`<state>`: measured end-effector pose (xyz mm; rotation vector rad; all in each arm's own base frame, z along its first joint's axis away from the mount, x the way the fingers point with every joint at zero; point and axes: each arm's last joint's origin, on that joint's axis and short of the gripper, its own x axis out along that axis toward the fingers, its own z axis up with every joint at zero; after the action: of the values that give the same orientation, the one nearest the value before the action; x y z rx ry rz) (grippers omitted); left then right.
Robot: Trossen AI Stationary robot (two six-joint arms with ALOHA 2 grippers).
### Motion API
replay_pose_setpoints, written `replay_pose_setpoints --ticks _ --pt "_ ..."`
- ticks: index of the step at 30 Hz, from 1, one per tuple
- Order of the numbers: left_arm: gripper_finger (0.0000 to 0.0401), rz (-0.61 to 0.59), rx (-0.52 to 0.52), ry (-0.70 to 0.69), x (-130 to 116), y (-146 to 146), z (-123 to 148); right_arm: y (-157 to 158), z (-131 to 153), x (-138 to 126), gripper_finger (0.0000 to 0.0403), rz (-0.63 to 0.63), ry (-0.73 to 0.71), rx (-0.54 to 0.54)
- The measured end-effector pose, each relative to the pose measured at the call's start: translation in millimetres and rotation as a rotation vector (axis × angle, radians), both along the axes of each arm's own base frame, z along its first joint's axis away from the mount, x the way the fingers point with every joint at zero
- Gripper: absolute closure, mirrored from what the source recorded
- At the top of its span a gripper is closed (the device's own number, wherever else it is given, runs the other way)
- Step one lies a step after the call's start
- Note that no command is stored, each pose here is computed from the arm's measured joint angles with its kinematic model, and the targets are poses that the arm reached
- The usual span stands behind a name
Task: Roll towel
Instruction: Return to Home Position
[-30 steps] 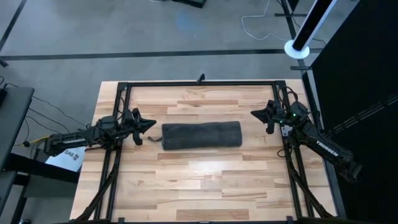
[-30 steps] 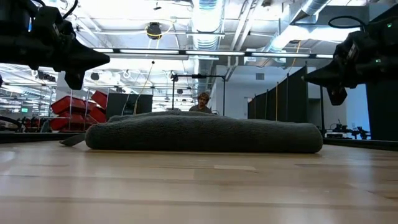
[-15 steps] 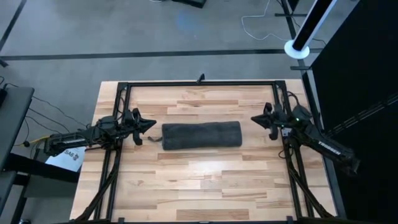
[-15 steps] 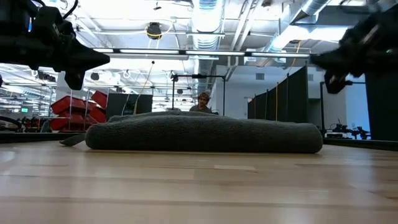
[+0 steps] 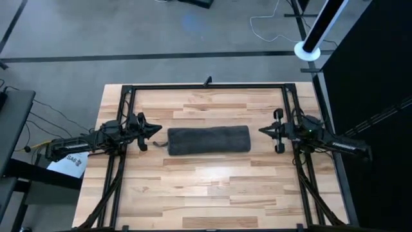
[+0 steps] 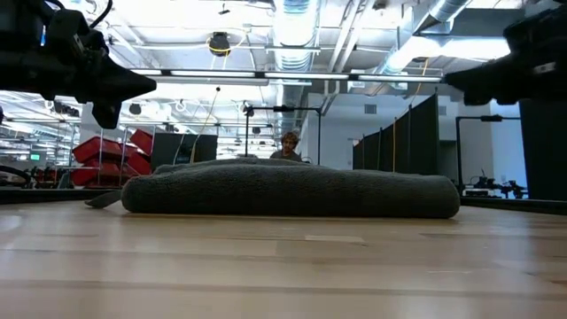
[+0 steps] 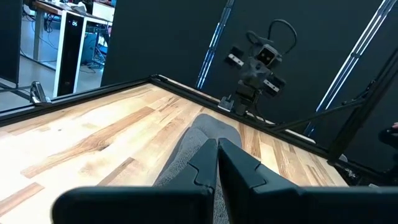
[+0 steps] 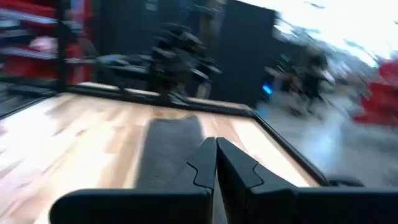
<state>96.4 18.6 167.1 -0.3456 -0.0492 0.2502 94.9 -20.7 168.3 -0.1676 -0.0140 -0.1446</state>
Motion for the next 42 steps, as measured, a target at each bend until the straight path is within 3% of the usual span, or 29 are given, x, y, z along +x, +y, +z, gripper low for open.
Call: replay_pose_setpoints --ticks 5,13,42 --pt "0.0401 0.000 0.000 0.000 0.0 0.0 0.0 3.3 -0.5 0.7 0.0403 0.011 0.008 -0.018" --pt "0.0401 0.000 0.000 0.000 0.0 0.0 -0.1 2.7 -0.8 0.6 0.0403 -0.004 -0.008 0.110" --pt "0.0401 0.001 0.000 0.001 0.0 0.1 -0.2 2.5 -1.2 1.0 0.0403 -0.005 -0.003 0.114"
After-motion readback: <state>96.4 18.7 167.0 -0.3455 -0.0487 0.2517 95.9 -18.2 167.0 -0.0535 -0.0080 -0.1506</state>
